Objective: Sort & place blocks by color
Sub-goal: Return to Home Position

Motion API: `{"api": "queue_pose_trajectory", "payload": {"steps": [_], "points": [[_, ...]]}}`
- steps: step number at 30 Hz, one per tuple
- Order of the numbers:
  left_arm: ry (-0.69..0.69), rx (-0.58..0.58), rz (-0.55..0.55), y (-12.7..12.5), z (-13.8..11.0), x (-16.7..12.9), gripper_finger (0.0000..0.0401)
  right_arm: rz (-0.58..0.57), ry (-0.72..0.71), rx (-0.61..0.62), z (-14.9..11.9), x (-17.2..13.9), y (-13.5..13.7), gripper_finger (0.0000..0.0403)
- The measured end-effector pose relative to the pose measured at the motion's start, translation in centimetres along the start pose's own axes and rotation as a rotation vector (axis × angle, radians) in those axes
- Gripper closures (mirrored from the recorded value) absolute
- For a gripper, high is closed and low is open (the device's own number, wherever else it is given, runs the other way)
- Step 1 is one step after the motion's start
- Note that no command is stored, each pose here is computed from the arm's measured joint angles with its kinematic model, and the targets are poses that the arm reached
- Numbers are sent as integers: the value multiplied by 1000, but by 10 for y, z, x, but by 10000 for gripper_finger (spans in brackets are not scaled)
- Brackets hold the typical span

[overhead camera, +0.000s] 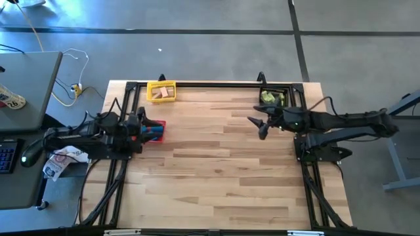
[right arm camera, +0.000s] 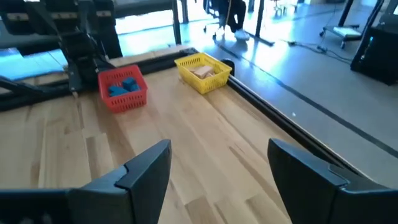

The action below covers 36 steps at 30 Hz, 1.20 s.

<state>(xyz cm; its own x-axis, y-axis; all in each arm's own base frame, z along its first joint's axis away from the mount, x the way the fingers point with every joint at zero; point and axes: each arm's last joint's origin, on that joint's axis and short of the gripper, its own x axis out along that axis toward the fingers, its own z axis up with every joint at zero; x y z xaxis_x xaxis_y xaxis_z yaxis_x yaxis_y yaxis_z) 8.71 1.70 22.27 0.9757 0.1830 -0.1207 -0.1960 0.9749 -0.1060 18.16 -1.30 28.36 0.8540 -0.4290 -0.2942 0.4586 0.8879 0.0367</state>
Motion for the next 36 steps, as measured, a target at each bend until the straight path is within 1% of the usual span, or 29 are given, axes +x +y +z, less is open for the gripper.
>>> {"api": "queue_pose_trajectory", "payload": {"steps": [4,10,17,25,31,36], "points": [[-33,2,-14,0,-7,-4,212,13,-52,25,-23,-7,-8,149],[-58,6,-16,1,-14,-8,212,80,-109,46,-50,-17,-16,149],[-4,13,-10,2,-28,-2,212,102,-156,97,-70,-29,-25,149],[4,62,-7,3,-32,-1,212,123,-256,154,-93,-32,-31,149],[1,119,80,5,-32,-1,212,138,-305,204,-112,-29,-32,149],[5,138,96,6,-32,-1,212,143,-324,227,-122,-26,-33,149]]}}
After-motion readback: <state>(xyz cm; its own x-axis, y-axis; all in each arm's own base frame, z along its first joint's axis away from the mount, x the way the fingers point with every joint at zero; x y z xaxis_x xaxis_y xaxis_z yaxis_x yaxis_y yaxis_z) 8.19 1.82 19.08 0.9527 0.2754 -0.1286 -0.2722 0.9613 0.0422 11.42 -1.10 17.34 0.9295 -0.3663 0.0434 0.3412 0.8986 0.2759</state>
